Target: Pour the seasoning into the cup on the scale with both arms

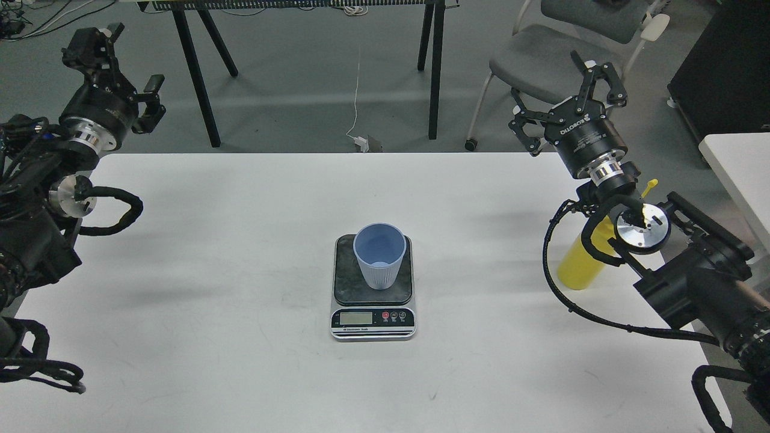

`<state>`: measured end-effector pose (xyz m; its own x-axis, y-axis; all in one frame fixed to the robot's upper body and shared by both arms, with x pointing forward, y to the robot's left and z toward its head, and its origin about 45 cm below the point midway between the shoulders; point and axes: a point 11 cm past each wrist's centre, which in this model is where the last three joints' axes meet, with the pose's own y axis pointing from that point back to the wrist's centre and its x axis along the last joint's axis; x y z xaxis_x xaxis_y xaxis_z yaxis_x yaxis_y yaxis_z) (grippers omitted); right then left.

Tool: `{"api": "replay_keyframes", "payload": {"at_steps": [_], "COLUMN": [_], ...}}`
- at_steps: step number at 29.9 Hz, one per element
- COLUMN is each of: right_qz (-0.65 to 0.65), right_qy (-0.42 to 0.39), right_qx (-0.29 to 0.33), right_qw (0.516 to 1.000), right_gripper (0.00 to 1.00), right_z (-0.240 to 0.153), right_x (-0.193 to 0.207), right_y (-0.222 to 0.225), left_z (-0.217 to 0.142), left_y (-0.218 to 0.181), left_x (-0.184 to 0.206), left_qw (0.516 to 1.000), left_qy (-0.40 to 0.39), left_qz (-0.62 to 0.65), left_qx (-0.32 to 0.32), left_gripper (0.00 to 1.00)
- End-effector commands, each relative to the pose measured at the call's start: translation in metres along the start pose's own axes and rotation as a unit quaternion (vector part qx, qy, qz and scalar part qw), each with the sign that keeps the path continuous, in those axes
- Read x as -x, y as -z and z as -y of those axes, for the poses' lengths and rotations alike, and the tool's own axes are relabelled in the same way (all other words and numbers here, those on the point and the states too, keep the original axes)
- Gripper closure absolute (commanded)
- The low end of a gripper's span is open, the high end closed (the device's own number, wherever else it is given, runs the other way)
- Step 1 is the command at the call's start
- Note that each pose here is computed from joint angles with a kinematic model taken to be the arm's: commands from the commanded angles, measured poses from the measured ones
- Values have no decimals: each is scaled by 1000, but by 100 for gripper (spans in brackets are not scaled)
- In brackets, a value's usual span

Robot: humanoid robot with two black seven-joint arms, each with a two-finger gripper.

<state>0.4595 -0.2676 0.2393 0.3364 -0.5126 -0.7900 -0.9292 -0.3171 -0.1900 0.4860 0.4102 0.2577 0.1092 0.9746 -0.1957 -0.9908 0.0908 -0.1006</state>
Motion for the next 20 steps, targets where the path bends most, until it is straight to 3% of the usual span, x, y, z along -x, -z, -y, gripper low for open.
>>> {"api": "replay_keyframes", "payload": {"at_steps": [1,20], "right_qz": [-13,-52], "right_qy": [5,-8], "right_qx": [-4,-18], "right_qw": [1000,998], "right_gripper": [0,0], "right_z": [4,-6], "right_x": [3,-6], "right_y": [13,51], "left_z": [-3,-6], "left_y": [-8,-7], "left_x": [-10,-16], "left_qw": [1000,1000], "left_qy": [-9,-14], "left_qz": [4,8], "left_qx": [5,3], "left_gripper": [1,1]}}
